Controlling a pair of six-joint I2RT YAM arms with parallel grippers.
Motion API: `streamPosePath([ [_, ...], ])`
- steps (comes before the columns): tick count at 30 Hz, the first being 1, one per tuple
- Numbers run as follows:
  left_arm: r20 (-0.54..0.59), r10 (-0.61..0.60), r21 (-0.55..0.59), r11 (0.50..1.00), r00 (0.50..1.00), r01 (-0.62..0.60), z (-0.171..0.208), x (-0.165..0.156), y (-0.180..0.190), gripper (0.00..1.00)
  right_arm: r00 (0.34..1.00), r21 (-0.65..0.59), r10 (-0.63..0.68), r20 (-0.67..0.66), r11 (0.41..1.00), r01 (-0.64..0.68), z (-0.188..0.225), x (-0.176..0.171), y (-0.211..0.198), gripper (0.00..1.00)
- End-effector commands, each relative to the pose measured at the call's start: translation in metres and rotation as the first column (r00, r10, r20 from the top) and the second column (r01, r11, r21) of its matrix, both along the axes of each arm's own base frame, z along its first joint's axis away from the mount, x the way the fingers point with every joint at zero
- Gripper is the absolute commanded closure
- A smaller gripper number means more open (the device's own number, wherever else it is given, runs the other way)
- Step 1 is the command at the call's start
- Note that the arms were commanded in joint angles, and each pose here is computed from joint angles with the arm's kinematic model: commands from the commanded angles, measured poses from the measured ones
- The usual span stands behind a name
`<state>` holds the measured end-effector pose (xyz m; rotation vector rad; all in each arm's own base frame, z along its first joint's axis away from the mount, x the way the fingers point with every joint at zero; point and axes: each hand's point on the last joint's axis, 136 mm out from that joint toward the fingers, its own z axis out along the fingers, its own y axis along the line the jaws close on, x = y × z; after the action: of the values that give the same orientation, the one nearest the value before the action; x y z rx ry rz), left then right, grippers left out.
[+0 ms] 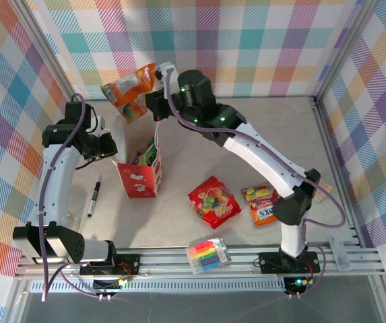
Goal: Place the snacks into the paper bag
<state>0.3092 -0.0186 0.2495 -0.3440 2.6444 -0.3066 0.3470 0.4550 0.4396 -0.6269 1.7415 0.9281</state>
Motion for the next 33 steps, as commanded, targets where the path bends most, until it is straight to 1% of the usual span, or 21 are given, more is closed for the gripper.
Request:
streamPosePath([
  [1,0.014,0.001,-0.011,1.000,1.000,-0.001,0.006,-0.007,0.001,0.85,0.999,0.065,0.028,0.034,0.997,-0.031,0.027,-0.004,0.014,1.00],
  [7,0.022,-0.010,-0.001,1.000,1.000,0.010,0.008,-0.009,0.002,0.85,1.000,-0.036,0.015,-0.005,0.999,-0.015,-0.004,0.002,0.029,1.00],
  [13,0.018,-0.010,-0.003,1.000,1.000,0.010,0.005,-0.008,0.001,0.84,1.000,-0.088,-0.029,-0.011,0.996,0.028,-0.016,0.006,0.024,1.00],
  [17,0.010,-0.003,-0.008,1.000,1.000,0.003,0.003,-0.009,0.001,0.83,0.996,-0.145,-0.086,-0.021,0.986,0.082,-0.030,0.010,0.017,1.00],
  [24,0.023,0.002,-0.010,1.000,1.000,-0.002,0.008,-0.009,0.001,0.83,0.993,-0.232,-0.118,-0.015,0.966,0.111,-0.051,0.011,0.015,1.00],
  [27,0.023,0.002,-0.012,1.000,1.000,-0.002,0.008,-0.009,0.001,0.83,0.994,-0.258,-0.109,-0.005,0.960,0.105,-0.055,0.007,0.015,1.00],
  [33,0.024,0.005,-0.020,1.000,1.000,-0.004,0.008,-0.008,0.000,0.83,0.999,-0.330,-0.037,0.019,0.943,0.041,-0.069,-0.003,0.023,1.00],
])
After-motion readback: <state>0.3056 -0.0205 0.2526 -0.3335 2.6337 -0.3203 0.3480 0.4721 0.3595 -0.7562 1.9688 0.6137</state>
